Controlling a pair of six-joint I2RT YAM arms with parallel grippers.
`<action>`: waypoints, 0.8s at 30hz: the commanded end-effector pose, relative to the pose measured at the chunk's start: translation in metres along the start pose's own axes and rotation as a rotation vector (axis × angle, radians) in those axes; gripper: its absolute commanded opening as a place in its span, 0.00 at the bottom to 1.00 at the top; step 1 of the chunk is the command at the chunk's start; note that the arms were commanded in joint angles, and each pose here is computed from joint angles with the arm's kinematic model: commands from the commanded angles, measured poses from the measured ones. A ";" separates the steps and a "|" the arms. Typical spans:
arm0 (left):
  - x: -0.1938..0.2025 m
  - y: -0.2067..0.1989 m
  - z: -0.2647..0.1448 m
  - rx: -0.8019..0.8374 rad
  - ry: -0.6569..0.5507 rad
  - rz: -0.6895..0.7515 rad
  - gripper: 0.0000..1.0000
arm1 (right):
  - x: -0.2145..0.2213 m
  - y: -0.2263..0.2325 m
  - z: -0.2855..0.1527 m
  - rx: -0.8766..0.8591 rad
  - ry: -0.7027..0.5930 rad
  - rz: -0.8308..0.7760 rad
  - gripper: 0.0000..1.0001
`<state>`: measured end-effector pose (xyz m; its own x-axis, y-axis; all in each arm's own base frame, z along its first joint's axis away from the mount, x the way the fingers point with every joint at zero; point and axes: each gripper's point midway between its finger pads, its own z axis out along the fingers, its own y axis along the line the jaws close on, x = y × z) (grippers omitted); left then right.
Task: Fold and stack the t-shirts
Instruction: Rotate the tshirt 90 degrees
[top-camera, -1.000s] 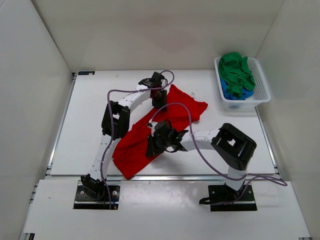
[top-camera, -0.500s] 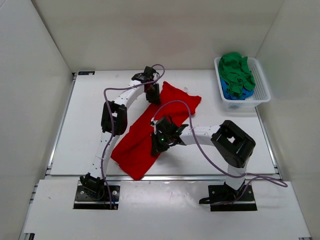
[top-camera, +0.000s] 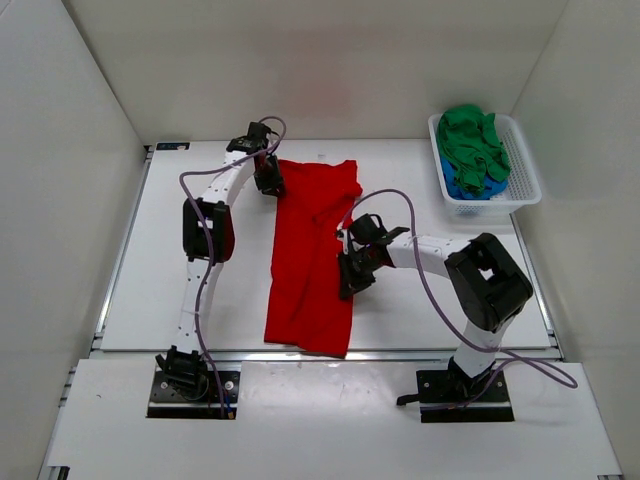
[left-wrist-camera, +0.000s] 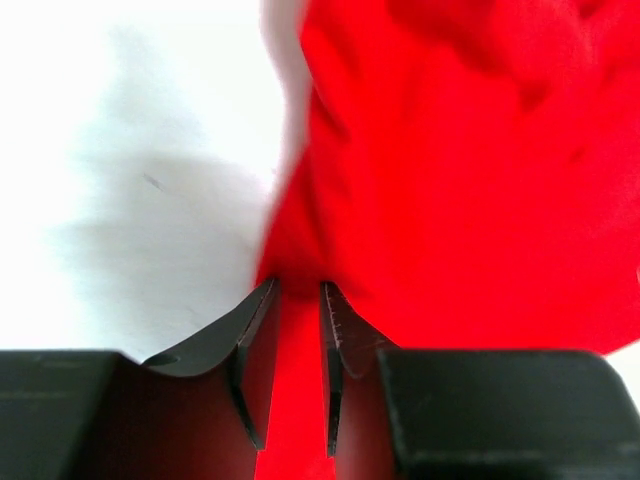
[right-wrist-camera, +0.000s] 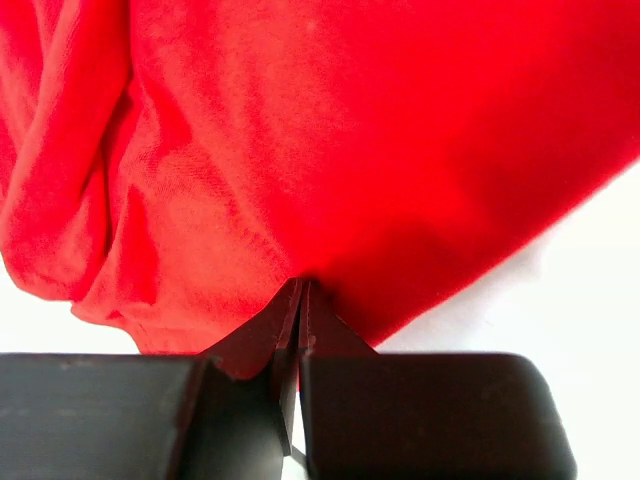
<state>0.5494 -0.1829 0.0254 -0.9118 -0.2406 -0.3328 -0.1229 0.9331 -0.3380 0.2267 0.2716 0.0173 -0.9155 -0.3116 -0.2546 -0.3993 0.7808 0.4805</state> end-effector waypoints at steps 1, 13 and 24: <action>-0.013 0.000 -0.004 -0.029 -0.046 0.020 0.34 | 0.034 -0.048 -0.006 0.187 0.115 -0.005 0.00; -0.036 -0.044 -0.044 0.140 -0.109 0.017 0.36 | -0.016 -0.047 -0.022 0.182 0.115 -0.166 0.01; 0.109 -0.005 -0.183 0.153 -0.160 -0.018 0.44 | -0.024 0.077 -0.051 -0.045 -0.137 -0.108 0.31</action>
<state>0.4230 -0.1734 0.1258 -0.8962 -0.2505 -0.3661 -0.0842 0.9063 -0.4141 0.2336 0.2826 0.0701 -0.8445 -0.4072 -0.3480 -0.5244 0.7609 0.3822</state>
